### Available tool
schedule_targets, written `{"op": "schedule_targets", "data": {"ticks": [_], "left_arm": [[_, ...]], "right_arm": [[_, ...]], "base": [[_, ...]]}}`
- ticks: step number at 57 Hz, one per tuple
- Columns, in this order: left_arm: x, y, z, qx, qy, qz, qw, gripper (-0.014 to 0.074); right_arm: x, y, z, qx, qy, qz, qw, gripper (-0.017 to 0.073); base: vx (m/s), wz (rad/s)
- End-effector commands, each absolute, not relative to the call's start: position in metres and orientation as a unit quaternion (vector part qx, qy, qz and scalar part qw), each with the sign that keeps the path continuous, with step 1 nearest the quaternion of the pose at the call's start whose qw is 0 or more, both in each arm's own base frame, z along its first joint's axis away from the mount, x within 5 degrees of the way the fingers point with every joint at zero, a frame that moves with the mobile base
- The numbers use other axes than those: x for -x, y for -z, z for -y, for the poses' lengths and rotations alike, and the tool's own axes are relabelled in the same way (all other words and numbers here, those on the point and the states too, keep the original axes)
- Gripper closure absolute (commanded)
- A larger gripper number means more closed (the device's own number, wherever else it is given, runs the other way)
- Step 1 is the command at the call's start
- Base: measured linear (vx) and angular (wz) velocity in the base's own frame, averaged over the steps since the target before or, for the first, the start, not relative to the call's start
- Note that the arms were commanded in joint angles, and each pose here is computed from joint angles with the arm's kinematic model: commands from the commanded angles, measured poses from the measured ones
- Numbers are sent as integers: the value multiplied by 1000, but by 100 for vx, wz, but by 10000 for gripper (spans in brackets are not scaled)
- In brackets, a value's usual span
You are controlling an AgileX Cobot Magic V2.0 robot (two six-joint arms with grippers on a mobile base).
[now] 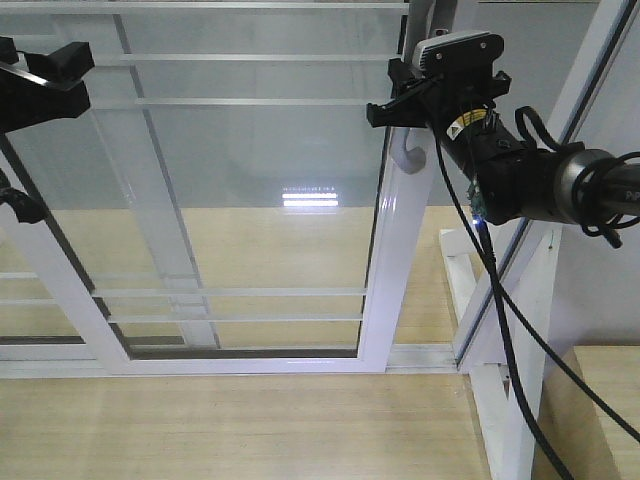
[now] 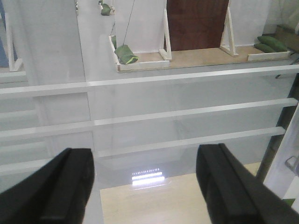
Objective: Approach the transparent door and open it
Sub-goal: 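Grasp the vertical silver handle with the right gripper and pull it sideways, then open the right gripper and withdraw it from the handle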
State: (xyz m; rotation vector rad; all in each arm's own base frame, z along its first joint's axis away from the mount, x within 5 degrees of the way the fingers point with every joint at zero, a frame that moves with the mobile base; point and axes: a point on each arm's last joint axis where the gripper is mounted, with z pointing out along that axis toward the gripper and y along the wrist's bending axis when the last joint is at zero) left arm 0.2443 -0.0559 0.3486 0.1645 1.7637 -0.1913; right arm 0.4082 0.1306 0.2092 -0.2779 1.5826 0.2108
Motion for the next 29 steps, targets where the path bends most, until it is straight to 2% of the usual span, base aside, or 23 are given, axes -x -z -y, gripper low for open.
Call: {"op": "schedule_targets", "data": {"ticks": [1,8,19,29], "left_arm": [[-243,-373,55,-60,85,-726,679,29],[-243,-373,55,-60,85,-726,679,29],[-243,-373,55,-60,85,-726,679,29],[-243,-373,55,-60,85,-726,679,29]], "right_arm": [[-396,-251,-136,150,-103,-640,747,317],[-394,-251,-139,180,-103,-633,746,226],[-395,-251,-139,179,-103,-633,746,98],[-392,-252,-147,188,-111,-624,751,71]], "base": [[0,0],[0,0],[0,0],[0,0]]}}
